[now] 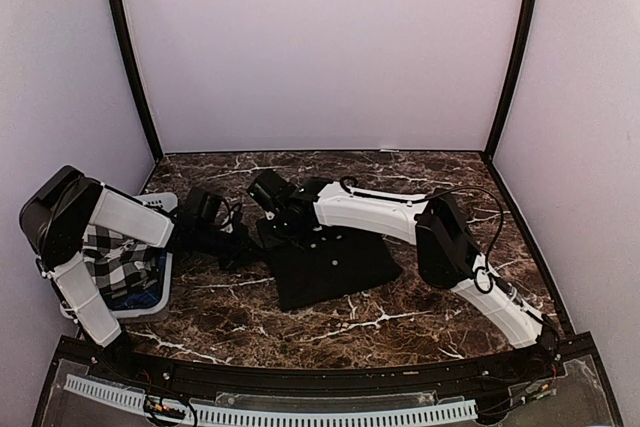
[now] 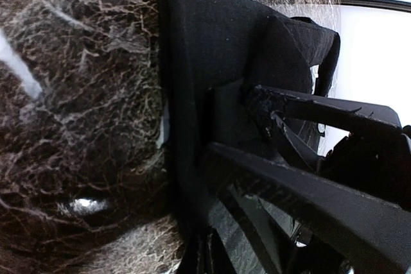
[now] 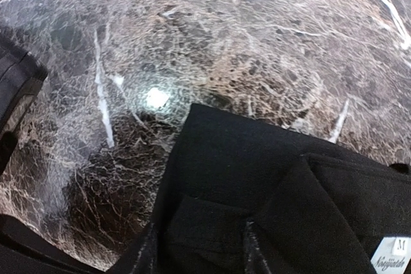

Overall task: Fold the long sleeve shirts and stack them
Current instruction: Adjust the square-folded shirt at the center of the board.

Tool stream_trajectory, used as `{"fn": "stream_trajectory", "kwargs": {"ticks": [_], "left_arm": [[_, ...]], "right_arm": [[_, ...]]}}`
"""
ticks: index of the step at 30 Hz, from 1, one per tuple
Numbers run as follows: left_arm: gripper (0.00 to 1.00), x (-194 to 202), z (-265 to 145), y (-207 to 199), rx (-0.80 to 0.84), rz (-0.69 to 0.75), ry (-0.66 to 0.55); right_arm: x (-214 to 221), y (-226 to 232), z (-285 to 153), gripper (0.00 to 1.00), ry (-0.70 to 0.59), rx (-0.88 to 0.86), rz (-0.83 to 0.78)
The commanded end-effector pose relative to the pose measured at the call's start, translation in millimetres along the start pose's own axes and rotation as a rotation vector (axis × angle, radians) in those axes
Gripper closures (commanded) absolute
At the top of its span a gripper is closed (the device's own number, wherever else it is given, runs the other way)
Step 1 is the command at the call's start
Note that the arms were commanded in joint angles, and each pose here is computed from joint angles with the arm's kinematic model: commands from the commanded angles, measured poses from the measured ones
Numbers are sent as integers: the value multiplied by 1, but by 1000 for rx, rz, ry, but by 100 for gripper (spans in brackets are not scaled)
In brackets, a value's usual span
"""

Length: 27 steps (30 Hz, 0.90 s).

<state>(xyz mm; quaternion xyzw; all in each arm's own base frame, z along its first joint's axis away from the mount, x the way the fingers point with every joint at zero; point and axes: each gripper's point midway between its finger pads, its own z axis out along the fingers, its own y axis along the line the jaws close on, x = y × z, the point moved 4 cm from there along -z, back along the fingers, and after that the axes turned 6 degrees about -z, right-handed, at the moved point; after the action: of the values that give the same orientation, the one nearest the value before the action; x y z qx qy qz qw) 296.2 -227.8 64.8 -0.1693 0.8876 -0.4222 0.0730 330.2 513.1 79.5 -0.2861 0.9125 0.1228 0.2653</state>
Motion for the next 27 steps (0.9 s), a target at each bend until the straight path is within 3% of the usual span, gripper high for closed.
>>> {"fn": "stream_trajectory", "kwargs": {"ticks": [1,3,9,21,27], "left_arm": [[98,8,-3,-7,30,13,17],[99,10,-2,-8,31,12,21],[99,10,-1,-14,42,17,26],[100,6,-7,-55,105,52,41],[100,22,7,-47,95,18,87]], "right_arm": [[-9,-4,-5,61,-28,35,3],[-12,-7,-7,68,-36,40,9],[-25,-8,-18,100,-72,-12,38],[-80,-19,-73,100,-243,-215,179],[-90,-22,-78,100,-264,-278,214]]}}
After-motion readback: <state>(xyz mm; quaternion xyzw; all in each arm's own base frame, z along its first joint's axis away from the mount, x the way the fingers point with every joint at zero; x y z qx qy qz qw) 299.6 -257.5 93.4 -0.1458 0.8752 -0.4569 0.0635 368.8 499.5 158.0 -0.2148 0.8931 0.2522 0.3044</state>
